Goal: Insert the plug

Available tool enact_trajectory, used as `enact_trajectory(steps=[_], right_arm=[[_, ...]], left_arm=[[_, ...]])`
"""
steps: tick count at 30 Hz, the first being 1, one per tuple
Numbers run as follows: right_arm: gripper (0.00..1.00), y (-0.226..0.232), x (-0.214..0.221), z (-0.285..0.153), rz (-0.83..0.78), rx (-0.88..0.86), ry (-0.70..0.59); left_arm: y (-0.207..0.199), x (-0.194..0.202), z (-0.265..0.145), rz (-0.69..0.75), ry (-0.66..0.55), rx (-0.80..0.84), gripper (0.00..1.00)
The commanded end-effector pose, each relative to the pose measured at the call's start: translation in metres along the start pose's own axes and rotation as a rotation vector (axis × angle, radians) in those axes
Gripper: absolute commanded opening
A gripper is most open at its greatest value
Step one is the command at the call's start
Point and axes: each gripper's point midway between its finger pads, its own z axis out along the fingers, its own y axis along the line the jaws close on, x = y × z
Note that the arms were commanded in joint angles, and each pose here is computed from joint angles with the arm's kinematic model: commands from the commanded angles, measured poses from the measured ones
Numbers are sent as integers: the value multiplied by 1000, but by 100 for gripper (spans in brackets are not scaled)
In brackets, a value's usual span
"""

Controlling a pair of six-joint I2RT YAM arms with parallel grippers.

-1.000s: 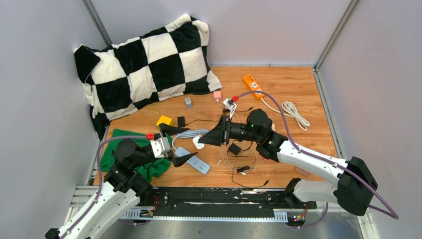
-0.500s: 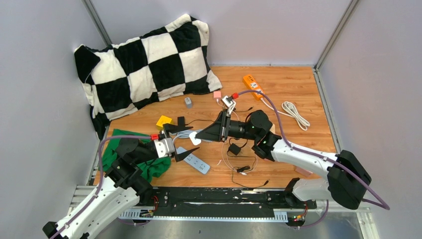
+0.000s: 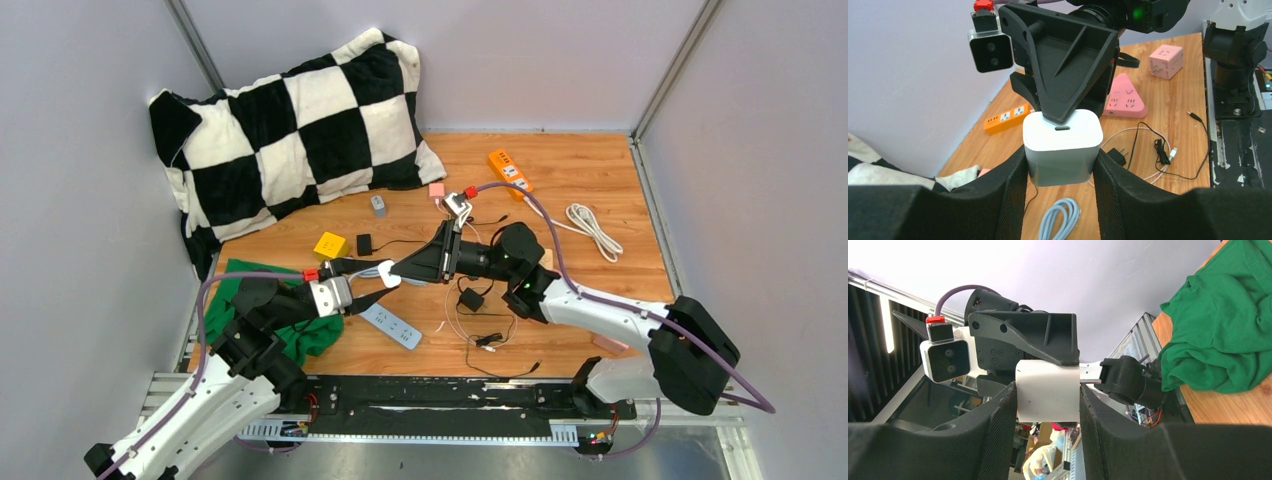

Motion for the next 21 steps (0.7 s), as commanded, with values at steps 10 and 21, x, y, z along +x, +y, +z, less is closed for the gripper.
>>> enact_trajectory(steps=[10,21], right_arm=[[65,-27,-16,-34,-265,395,14],[61,-22,-21,-10,-447,563,79]], left_arm=[[16,14,-4,-46,128,-81,20],[12,37,-5,-69,237,-51,20]])
